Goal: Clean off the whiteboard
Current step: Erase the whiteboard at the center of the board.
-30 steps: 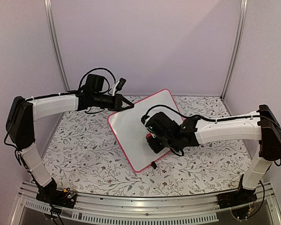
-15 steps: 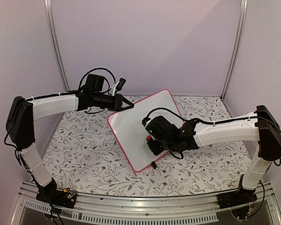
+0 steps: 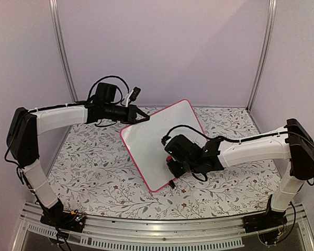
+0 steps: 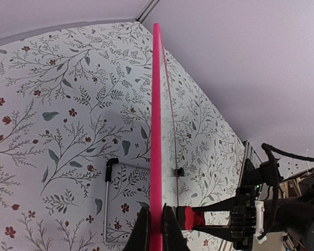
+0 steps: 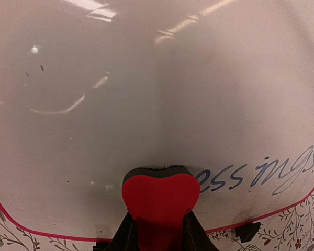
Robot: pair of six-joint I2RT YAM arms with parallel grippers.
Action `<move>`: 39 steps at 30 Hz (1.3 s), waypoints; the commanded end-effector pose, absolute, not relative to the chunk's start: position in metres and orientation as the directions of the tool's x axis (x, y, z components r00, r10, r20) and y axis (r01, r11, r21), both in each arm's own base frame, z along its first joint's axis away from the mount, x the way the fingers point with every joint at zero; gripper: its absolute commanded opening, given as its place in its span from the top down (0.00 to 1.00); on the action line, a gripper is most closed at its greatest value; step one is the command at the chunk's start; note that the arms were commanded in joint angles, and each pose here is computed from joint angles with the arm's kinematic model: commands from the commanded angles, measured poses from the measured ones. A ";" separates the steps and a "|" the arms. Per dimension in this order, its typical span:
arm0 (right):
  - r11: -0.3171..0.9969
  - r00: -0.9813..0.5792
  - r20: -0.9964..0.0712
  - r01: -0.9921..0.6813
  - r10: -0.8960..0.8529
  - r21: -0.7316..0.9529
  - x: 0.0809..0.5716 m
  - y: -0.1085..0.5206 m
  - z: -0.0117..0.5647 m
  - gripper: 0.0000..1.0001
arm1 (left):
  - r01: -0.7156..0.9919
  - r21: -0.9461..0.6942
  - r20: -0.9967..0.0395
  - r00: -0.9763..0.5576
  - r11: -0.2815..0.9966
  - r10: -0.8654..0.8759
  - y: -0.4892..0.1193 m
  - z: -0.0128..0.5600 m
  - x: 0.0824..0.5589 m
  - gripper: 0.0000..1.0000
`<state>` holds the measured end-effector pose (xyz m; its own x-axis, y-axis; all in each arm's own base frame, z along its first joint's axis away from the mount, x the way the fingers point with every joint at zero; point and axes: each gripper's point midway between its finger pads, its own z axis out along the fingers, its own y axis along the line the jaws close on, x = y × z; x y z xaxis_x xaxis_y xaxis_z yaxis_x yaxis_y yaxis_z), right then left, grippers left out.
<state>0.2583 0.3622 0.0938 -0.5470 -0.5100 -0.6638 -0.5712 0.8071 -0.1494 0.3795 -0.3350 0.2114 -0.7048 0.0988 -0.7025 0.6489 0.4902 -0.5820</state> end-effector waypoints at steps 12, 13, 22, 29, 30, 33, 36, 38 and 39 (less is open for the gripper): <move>0.783 -0.612 -0.527 -0.593 -0.590 -0.187 0.232 0.329 0.053 1.00 | 0.650 -0.549 -0.696 -0.704 0.525 0.144 -0.342 0.191 0.377 1.00; 0.783 -0.614 -0.523 -0.593 -0.591 -0.188 0.231 0.328 0.052 1.00 | 0.650 -0.548 -0.696 -0.704 0.526 0.144 -0.342 0.191 0.377 1.00; 0.783 -0.604 -0.538 -0.592 -0.588 -0.191 0.230 0.330 0.067 1.00 | 0.651 -0.548 -0.695 -0.704 0.525 0.147 -0.343 0.190 0.377 1.00; 0.805 -0.514 -0.679 -0.560 -0.524 -0.197 0.252 0.344 0.143 1.00 | 0.650 -0.548 -0.694 -0.704 0.527 0.147 -0.343 0.189 0.376 1.00; 0.809 -0.499 -0.698 -0.553 -0.515 -0.202 0.256 0.346 0.155 1.00 | 0.651 -0.547 -0.695 -0.704 0.526 0.148 -0.343 0.189 0.376 1.00; 0.821 -0.470 -0.728 -0.525 -0.499 -0.223 0.271 0.346 0.175 1.00 | 0.649 -0.550 -0.693 -0.706 0.526 0.147 -0.343 0.189 0.376 1.00; 0.827 -0.455 -0.741 -0.509 -0.493 -0.238 0.285 0.349 0.183 1.00 | 0.647 -0.554 -0.689 -0.709 0.524 0.148 -0.344 0.186 0.377 1.00; 0.825 -0.452 -0.737 -0.505 -0.502 -0.252 0.291 0.352 0.182 1.00 | 0.645 -0.559 -0.685 -0.713 0.521 0.148 -0.344 0.186 0.377 1.00; 0.820 -0.450 -0.731 -0.509 -0.513 -0.262 0.293 0.354 0.178 1.00 | 0.644 -0.561 -0.683 -0.715 0.520 0.148 -0.345 0.186 0.376 1.00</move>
<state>0.2771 0.3546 0.1775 -0.4726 -0.4834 -0.7368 -0.5311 0.8235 -0.1996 0.3792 -0.3354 0.2117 -0.7049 0.0994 -0.7023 0.6496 0.4880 -0.5830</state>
